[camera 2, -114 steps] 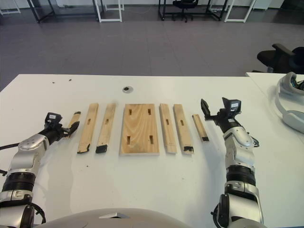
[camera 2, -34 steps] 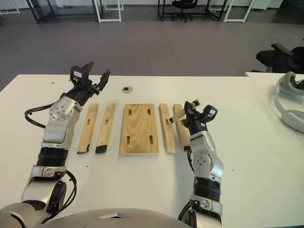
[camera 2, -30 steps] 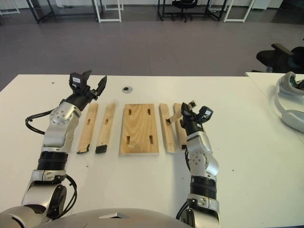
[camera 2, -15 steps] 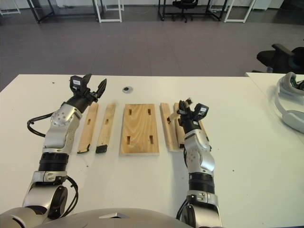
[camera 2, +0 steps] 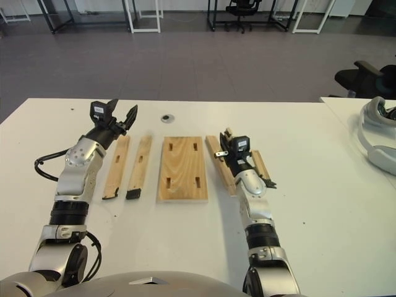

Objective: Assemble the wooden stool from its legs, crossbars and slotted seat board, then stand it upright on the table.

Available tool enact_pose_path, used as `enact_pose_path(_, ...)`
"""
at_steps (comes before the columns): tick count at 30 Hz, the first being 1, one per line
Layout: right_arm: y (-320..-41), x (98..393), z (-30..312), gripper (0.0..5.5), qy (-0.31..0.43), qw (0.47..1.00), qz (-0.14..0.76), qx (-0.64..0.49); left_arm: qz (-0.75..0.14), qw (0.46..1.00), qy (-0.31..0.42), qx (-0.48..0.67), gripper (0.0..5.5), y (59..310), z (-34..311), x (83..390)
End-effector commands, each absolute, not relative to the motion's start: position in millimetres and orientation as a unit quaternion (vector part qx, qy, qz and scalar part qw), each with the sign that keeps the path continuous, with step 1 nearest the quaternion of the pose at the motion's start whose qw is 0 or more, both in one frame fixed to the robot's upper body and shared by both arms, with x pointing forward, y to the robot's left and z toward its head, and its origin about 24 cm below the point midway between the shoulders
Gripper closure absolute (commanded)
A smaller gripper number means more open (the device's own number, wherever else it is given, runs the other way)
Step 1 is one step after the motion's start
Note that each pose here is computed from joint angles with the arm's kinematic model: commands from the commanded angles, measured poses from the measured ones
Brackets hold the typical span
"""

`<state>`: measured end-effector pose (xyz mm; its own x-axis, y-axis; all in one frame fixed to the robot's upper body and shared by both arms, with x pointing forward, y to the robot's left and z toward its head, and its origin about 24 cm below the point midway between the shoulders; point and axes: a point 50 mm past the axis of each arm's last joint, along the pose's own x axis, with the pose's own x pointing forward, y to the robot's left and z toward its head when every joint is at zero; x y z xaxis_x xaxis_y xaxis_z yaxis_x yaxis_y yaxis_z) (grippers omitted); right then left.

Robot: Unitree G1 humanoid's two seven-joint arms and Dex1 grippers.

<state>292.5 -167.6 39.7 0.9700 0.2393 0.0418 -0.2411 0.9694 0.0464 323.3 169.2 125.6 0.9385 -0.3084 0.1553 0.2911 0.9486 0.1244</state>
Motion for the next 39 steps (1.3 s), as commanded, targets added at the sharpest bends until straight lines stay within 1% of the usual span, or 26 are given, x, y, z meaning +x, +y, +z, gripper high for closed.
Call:
enact_pose_path(1, -182, 274, 1, 5.09, 0.090, 0.991, 0.096, 0.029, -0.150, 0.985, -0.073, 0.046, 2.18, 169, 120, 323)
enact_pose_path(2, -181, 278, 12, 5.09, 0.066, 0.992, 0.099, 0.031, -0.149, 0.985, -0.074, 0.046, 2.18, 169, 121, 323)
enact_pose_path(3, -180, 282, 23, 4.72, 0.043, 0.993, 0.105, 0.036, -0.148, 0.985, -0.075, 0.046, 2.18, 170, 121, 323)
enact_pose_path(4, -179, 284, 31, 4.46, 0.028, 0.993, 0.110, 0.036, -0.148, 0.985, -0.075, 0.046, 2.18, 170, 121, 323)
enact_pose_path(6, -179, 287, 41, 4.15, 0.018, 0.993, 0.113, 0.035, -0.147, 0.985, -0.076, 0.045, 2.18, 169, 121, 323)
enact_pose_path(8, -181, 287, 43, 3.80, 0.024, 0.993, 0.112, 0.033, -0.145, 0.985, -0.079, 0.045, 2.18, 169, 122, 323)
enact_pose_path(9, -183, 286, 43, 3.53, 0.039, 0.992, 0.113, 0.023, -0.144, 0.985, -0.081, 0.045, 2.18, 170, 123, 324)
enact_pose_path(10, -185, 283, 42, 3.40, 0.061, 0.991, 0.116, 0.013, -0.144, 0.985, -0.084, 0.045, 2.18, 170, 125, 325)
enact_pose_path(12, -189, 276, 38, 2.98, 0.109, 0.986, 0.130, -0.007, -0.142, 0.985, -0.086, 0.046, 2.18, 170, 127, 325)
enact_pose_path(15, -192, 266, 38, 2.39, 0.163, 0.976, 0.144, -0.005, -0.141, 0.985, -0.087, 0.047, 2.18, 170, 127, 323)
enact_pose_path(17, -190, 260, 41, 2.09, 0.184, 0.970, 0.156, 0.002, -0.141, 0.985, -0.086, 0.048, 2.18, 169, 125, 322)
enact_pose_path(18, -189, 259, 43, 1.84, 0.190, 0.968, 0.161, -0.001, -0.141, 0.985, -0.085, 0.048, 2.18, 168, 125, 321)
enact_pose_path(20, -186, 258, 49, 1.54, 0.192, 0.966, 0.171, -0.004, -0.141, 0.985, -0.083, 0.048, 2.18, 167, 124, 320)
enact_pose_path(23, -182, 258, 54, 1.49, 0.200, 0.964, 0.174, -0.005, -0.141, 0.985, -0.082, 0.049, 2.18, 166, 123, 320)
enact_pose_path(26, -184, 256, 48, 1.49, 0.230, 0.961, 0.155, -0.003, -0.139, 0.986, -0.080, 0.049, 2.18, 166, 122, 320)
enact_pose_path(31, -176, 250, 39, 1.49, 0.265, 0.950, 0.166, 0.009, -0.137, 0.987, -0.076, 0.048, 2.18, 166, 120, 319)
enact_pose_path(35, -173, 250, 43, 1.49, 0.254, 0.949, 0.185, -0.026, -0.136, 0.987, -0.074, 0.048, 2.18, 166, 119, 319)
enact_pose_path(37, -173, 249, 41, 1.49, 0.263, 0.947, 0.182, -0.035, -0.136, 0.987, -0.073, 0.048, 2.18, 165, 118, 319)
enact_pose_path(39, -178, 247, 35, 1.49, 0.288, 0.942, 0.166, -0.041, -0.137, 0.987, -0.072, 0.047, 2.18, 165, 117, 319)
